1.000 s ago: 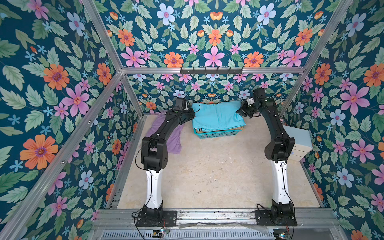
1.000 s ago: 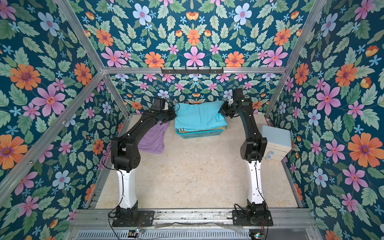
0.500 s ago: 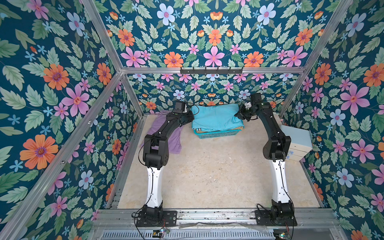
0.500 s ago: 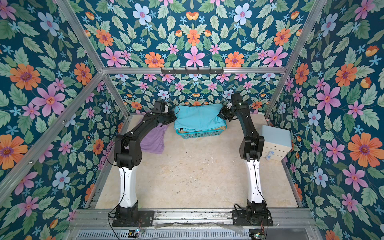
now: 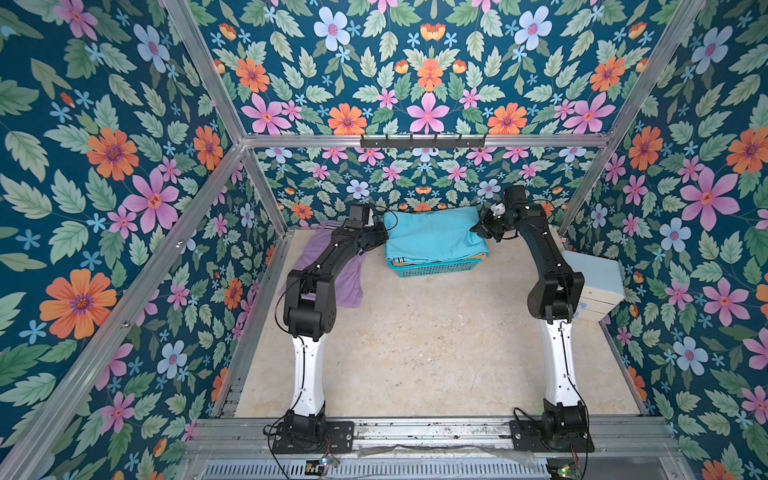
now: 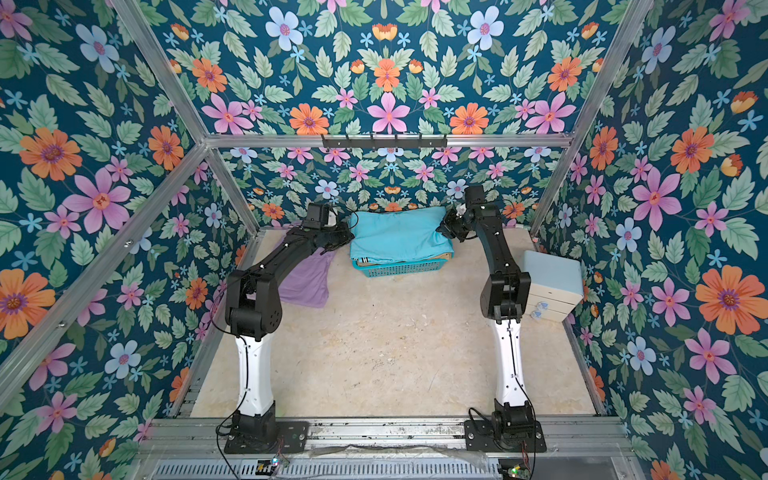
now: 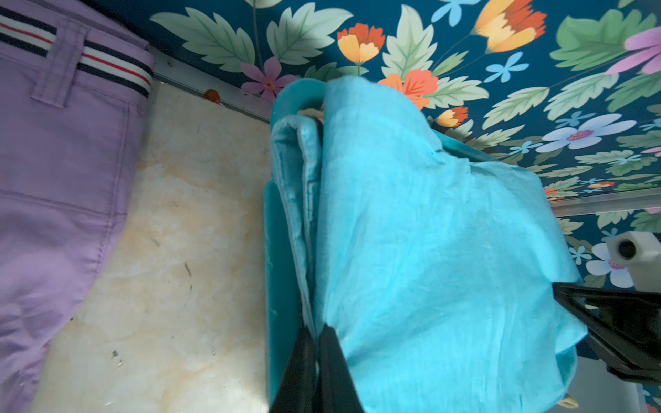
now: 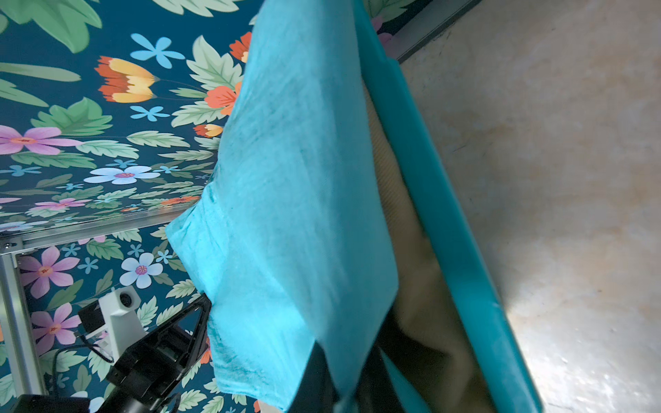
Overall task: Put the folded long pants in the basket
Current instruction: Place the long pant in the basket, then move the long pant to the center of the board.
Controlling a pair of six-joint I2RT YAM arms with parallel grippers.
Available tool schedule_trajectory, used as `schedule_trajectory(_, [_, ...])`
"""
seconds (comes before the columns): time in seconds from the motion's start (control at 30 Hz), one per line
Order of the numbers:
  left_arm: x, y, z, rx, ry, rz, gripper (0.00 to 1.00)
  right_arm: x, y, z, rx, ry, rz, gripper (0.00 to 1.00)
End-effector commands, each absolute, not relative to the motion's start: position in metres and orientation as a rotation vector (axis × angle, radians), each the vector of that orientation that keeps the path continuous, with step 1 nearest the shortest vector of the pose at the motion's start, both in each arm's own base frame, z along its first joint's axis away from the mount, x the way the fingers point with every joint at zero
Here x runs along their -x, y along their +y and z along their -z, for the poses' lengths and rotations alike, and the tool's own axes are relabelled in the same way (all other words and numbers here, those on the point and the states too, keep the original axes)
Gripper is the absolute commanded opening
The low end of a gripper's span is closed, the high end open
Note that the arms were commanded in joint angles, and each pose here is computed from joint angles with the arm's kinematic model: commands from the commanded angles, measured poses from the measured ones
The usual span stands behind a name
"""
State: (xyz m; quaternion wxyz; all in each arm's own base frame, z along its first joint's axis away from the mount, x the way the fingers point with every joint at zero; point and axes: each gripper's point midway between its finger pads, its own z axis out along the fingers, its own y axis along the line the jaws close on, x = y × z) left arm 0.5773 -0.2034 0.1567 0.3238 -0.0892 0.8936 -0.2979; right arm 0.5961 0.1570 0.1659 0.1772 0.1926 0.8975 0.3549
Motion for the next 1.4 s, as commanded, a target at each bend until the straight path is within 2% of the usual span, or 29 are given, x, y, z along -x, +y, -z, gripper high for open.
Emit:
schedule_trajectory(0.0, [-0.578, -0.204, -0.158, 0.233, 2.34, 0.791, 0.0, -0.607, 0.147, -0.173, -0.581, 2.477, -0.991, 0.0])
schedule_trajectory(0.1, [-0.58, -0.205, -0.145, 0.24, 2.367, 0.786, 0.02, -0.607, 0.147, -0.162, -0.592, 2.502, -0.984, 0.0])
schedule_trajectory(0.13, [-0.58, -0.205, -0.142, 0.242, 2.374, 0.788, 0.08, -0.606, 0.147, -0.159, -0.597, 2.512, -0.981, 0.08])
schedule_trajectory(0.17, [-0.58, -0.205, -0.14, 0.241, 2.381, 0.786, 0.16, -0.606, 0.148, -0.156, -0.597, 2.517, -0.979, 0.21])
schedule_trajectory(0.2, [-0.581, -0.204, -0.14, 0.238, 2.382, 0.778, 0.29, -0.606, 0.147, -0.156, -0.593, 2.518, -0.977, 0.35])
schedule_trajectory(0.27, [-0.58, -0.2, -0.15, 0.229, 2.366, 0.745, 0.54, -0.605, 0.146, -0.162, -0.576, 2.513, -0.968, 0.52])
schedule_trajectory(0.33, [-0.581, -0.188, -0.171, 0.229, 2.317, 0.678, 0.7, -0.604, 0.142, -0.178, -0.549, 2.493, -0.933, 0.59])
schedule_trajectory(0.4, [-0.578, -0.169, -0.201, 0.246, 2.247, 0.609, 0.78, -0.599, 0.137, -0.199, -0.521, 2.465, -0.889, 0.64])
schedule_trajectory(0.5, [-0.566, -0.134, -0.231, 0.309, 2.157, 0.545, 0.79, -0.585, 0.127, -0.23, -0.506, 2.431, -0.82, 0.66])
schedule_trajectory(0.57, [-0.555, -0.108, -0.229, 0.367, 2.146, 0.503, 0.79, -0.571, 0.122, -0.241, -0.506, 2.421, -0.792, 0.65])
schedule_trajectory(0.77, [-0.52, -0.04, -0.145, 0.581, 2.338, 0.255, 0.65, -0.507, 0.131, -0.254, -0.476, 2.361, -0.837, 0.61])
schedule_trajectory(1.1, [-0.485, -0.014, -0.048, 0.696, 2.499, 0.091, 0.62, -0.39, 0.162, -0.22, -0.368, 2.421, -0.882, 0.54])
schedule_trajectory(1.37, [-0.442, -0.03, 0.0, 0.785, 2.603, 0.215, 0.61, -0.337, 0.159, -0.212, -0.364, 2.428, -0.922, 0.52])
